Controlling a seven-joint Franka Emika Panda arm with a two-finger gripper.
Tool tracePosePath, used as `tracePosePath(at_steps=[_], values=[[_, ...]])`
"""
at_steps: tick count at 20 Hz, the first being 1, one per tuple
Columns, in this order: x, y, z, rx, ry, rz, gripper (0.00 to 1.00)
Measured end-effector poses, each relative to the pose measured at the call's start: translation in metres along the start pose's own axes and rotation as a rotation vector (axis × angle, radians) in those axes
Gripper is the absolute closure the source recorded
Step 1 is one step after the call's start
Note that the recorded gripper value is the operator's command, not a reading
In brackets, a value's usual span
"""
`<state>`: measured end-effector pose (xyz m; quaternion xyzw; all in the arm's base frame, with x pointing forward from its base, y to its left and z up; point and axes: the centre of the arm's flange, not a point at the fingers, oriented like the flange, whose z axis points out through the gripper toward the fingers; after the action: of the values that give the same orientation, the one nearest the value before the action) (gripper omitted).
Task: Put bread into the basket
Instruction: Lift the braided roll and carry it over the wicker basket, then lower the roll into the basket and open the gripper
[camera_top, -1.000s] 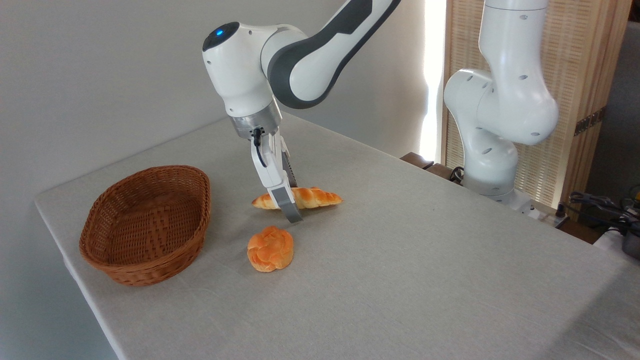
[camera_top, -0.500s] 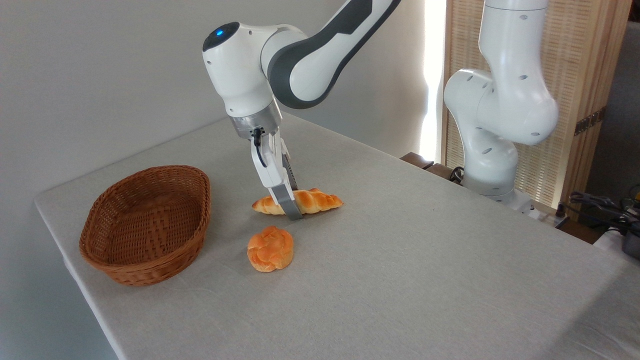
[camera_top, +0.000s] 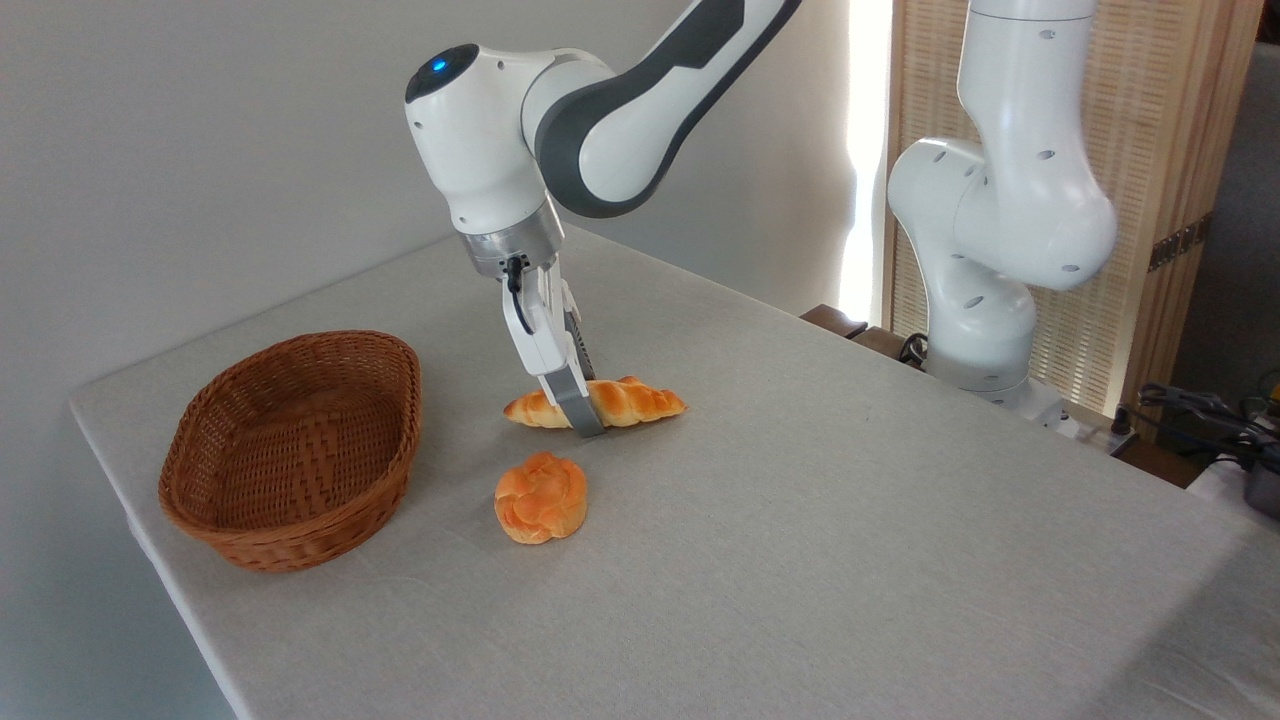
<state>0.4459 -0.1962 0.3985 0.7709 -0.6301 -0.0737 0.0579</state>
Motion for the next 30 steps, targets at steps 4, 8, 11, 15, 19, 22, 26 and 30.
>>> tracePosePath(at_steps=[4, 8, 11, 15, 19, 22, 26, 30], values=[[-0.001, 0.0, -0.002, -0.008, -0.004, -0.001, 0.61], [-0.004, 0.003, -0.015, -0.062, -0.034, -0.003, 0.61], [-0.004, 0.003, -0.043, -0.082, -0.037, -0.006, 0.6], [-0.005, -0.016, -0.105, -0.086, 0.176, -0.073, 0.59], [0.007, -0.066, -0.15, -0.026, 0.425, -0.195, 0.57], [0.03, -0.101, -0.151, 0.044, 0.598, -0.301, 0.55], [0.068, -0.112, -0.131, 0.023, 0.695, -0.463, 0.26], [0.102, -0.109, -0.11, 0.022, 0.717, -0.465, 0.0]])
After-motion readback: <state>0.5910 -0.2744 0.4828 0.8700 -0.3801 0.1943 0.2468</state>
